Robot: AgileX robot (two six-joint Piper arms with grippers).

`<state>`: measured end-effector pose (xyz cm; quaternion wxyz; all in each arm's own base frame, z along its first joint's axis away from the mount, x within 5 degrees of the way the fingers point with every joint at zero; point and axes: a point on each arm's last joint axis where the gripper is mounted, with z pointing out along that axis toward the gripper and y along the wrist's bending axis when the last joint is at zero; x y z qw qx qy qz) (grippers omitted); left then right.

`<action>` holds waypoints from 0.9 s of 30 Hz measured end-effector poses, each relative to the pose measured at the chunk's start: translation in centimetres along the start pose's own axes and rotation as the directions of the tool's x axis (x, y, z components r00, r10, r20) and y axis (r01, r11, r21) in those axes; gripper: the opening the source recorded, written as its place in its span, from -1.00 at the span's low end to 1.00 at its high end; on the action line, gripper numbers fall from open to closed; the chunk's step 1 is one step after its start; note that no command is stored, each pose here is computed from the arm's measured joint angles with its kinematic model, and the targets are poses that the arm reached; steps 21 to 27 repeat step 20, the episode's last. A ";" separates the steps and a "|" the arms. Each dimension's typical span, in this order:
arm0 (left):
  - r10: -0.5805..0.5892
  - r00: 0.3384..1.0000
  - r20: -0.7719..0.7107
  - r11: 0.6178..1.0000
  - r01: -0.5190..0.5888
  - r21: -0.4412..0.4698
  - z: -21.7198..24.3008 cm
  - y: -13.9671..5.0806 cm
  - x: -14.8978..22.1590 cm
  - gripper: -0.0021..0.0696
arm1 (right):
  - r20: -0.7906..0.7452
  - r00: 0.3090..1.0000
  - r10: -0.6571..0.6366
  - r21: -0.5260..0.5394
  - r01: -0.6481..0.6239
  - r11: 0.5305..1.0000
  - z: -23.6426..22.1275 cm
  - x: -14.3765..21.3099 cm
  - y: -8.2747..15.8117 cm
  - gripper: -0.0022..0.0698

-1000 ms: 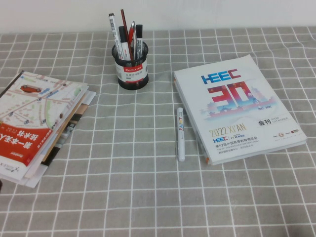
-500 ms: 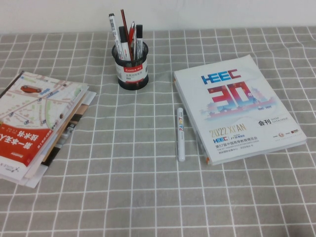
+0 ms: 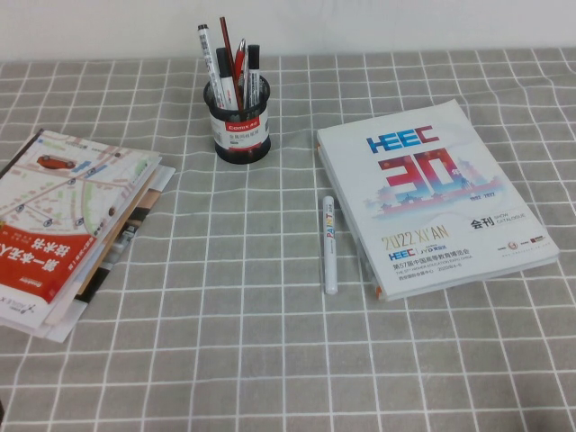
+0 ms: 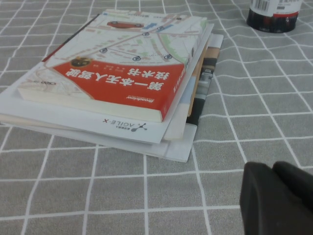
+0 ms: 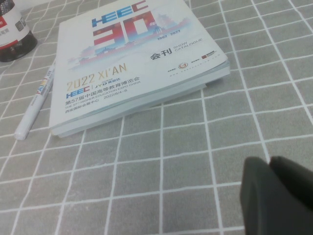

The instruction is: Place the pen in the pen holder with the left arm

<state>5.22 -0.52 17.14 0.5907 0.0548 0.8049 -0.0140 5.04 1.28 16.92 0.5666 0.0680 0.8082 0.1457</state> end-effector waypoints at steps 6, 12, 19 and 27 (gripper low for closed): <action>0.001 1.000 -0.003 1.000 -0.001 0.000 0.0 0.0 0.1 -0.94 | 0.000 1.000 0.000 0.000 0.000 1.000 0.0 0.0 0.0 -0.98; 0.001 1.000 -0.004 1.000 -0.001 0.000 0.0 0.0 0.1 -0.94 | 0.000 1.000 0.000 0.000 0.000 1.000 0.0 0.0 0.0 -0.98; 0.003 1.000 -0.005 1.000 -0.003 -0.001 0.0 0.0 0.1 -0.94 | 0.000 1.000 0.000 0.000 0.000 1.000 0.0 0.0 0.0 -0.98; 0.003 1.000 -0.005 1.000 -0.003 -0.001 0.0 0.0 0.1 -0.94 | 0.000 1.000 0.000 0.000 0.000 1.000 0.0 0.0 0.0 -0.98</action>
